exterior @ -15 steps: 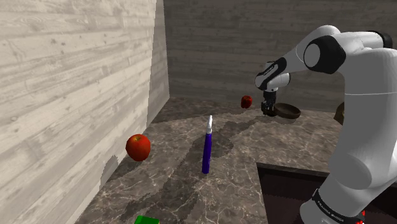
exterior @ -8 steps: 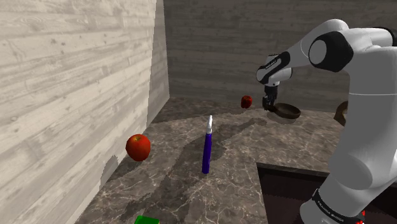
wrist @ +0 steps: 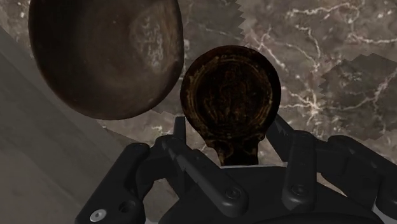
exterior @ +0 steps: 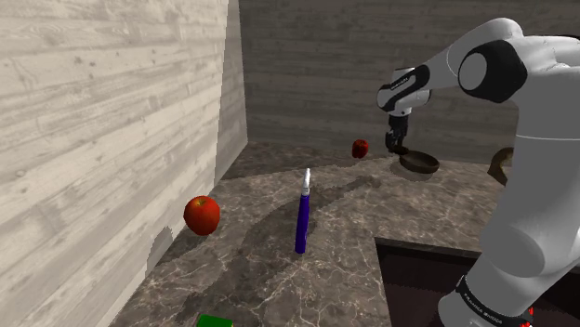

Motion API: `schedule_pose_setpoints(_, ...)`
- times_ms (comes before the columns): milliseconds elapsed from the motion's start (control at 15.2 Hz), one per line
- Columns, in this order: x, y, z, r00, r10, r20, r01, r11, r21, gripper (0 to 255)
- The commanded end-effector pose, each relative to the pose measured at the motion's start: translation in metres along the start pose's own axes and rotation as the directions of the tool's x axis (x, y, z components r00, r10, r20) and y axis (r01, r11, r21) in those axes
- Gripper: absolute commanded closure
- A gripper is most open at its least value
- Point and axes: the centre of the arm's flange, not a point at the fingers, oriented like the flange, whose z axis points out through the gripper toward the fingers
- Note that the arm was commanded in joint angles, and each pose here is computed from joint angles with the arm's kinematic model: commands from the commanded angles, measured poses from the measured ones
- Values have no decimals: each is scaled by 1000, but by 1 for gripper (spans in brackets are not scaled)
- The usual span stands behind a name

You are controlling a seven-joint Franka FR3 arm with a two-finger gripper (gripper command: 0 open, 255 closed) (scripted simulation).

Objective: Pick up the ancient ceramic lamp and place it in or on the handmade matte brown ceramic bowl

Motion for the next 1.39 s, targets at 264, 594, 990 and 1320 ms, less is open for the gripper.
schedule_pose_setpoints(264,-10,15,-24,1000,0,0,0,1000,0,255)
schedule_pose_setpoints(594,-37,74,-15,1000,0,0,0,1000,0,255)
schedule_pose_setpoints(990,-65,136,-6,1000,0,0,0,1000,0,255)
schedule_pose_setpoints(1320,-62,132,20,1000,0,0,0,1000,0,255)
